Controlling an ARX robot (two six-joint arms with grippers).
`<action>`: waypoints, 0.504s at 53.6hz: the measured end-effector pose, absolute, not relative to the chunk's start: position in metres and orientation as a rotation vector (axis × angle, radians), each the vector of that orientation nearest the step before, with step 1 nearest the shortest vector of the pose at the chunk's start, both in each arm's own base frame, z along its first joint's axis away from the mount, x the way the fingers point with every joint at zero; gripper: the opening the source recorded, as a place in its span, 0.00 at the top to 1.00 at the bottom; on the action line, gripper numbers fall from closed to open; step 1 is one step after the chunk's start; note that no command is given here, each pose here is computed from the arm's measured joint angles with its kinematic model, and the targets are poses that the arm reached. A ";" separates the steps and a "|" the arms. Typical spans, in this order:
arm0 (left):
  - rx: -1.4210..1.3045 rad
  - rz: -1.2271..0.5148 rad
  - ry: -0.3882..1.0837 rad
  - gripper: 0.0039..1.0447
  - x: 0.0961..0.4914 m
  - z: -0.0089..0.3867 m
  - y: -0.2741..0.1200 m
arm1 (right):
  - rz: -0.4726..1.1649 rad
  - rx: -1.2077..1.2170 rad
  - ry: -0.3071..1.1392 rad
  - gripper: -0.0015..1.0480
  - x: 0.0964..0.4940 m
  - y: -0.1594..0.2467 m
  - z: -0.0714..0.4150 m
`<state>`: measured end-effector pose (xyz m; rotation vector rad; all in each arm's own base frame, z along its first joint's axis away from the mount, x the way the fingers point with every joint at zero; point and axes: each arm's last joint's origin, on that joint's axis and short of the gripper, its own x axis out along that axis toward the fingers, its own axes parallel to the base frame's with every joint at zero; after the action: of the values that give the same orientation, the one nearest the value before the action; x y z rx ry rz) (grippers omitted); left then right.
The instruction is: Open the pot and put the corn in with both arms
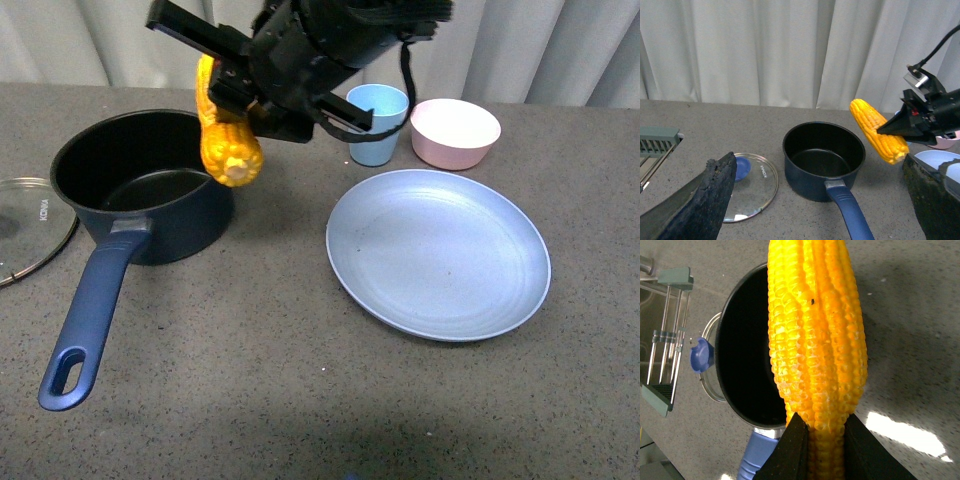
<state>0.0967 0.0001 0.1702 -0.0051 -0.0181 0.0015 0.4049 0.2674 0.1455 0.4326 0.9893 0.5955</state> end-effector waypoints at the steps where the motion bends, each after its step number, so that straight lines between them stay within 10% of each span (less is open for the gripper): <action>1: -0.005 0.001 -0.018 0.06 0.097 0.170 0.000 | 0.597 0.435 0.991 0.88 0.406 0.269 0.145; 27: -0.005 0.001 -0.018 0.06 0.097 0.170 0.000 | 0.656 0.443 1.020 0.89 0.430 0.339 0.144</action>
<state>0.0967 0.0001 0.1701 -0.0048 -0.0177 0.0015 0.4299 0.3393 0.1445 0.4431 1.0199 0.6565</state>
